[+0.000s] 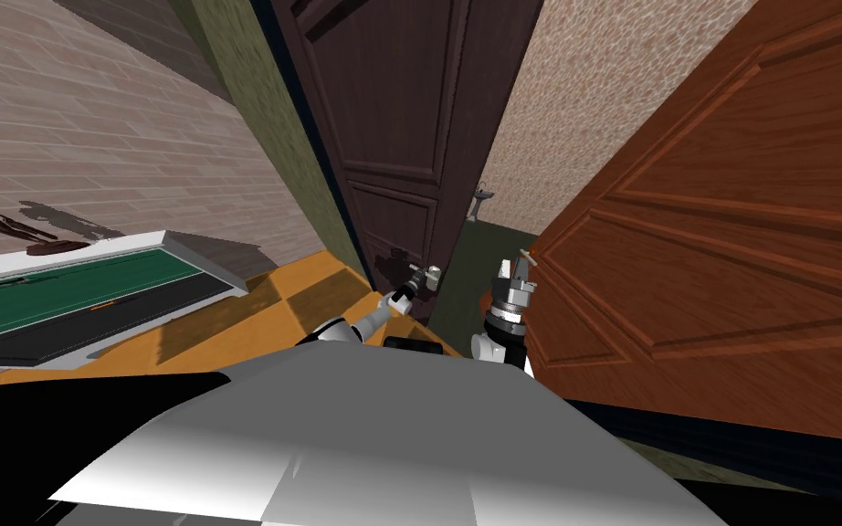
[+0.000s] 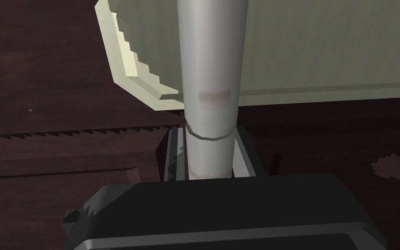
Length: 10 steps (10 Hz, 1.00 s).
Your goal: Push the door open
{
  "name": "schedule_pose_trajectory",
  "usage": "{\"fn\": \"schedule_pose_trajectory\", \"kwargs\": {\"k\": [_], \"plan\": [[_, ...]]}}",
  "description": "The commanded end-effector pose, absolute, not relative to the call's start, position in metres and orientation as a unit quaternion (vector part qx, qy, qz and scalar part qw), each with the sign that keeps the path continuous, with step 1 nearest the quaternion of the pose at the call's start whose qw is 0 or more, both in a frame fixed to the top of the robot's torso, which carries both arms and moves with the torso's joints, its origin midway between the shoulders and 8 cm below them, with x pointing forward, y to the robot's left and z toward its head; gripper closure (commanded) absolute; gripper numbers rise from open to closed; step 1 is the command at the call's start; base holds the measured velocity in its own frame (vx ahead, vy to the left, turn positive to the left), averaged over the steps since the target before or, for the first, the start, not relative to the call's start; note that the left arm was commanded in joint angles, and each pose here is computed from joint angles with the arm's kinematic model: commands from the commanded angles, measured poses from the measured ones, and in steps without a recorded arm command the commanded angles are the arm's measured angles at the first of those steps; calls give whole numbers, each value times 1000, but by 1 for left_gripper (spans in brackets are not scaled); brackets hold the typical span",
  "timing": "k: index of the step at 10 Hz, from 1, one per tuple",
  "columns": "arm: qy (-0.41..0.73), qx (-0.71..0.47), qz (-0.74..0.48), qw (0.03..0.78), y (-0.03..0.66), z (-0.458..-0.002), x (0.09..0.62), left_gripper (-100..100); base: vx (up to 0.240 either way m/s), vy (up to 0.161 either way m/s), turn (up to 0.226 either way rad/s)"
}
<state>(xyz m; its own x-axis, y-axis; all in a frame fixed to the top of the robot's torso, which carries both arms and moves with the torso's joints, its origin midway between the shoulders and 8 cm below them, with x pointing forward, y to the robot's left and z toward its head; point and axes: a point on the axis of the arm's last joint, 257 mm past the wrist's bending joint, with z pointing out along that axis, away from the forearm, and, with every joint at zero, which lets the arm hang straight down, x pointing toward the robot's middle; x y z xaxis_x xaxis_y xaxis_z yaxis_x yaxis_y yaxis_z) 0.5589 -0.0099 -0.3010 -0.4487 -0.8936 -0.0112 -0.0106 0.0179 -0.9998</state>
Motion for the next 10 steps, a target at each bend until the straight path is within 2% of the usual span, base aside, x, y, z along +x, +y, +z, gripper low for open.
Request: {"fn": "schedule_pose_trajectory", "kwargs": {"k": [1,7,10], "plan": [[601,-372,-593,386,4,-293,569,100,142,-173,53],[589,-392,-574,412,48,-294,586,100,136,-160,60],[586,-397,-569,418,58,-294,590,100,102,-93,25]]}}
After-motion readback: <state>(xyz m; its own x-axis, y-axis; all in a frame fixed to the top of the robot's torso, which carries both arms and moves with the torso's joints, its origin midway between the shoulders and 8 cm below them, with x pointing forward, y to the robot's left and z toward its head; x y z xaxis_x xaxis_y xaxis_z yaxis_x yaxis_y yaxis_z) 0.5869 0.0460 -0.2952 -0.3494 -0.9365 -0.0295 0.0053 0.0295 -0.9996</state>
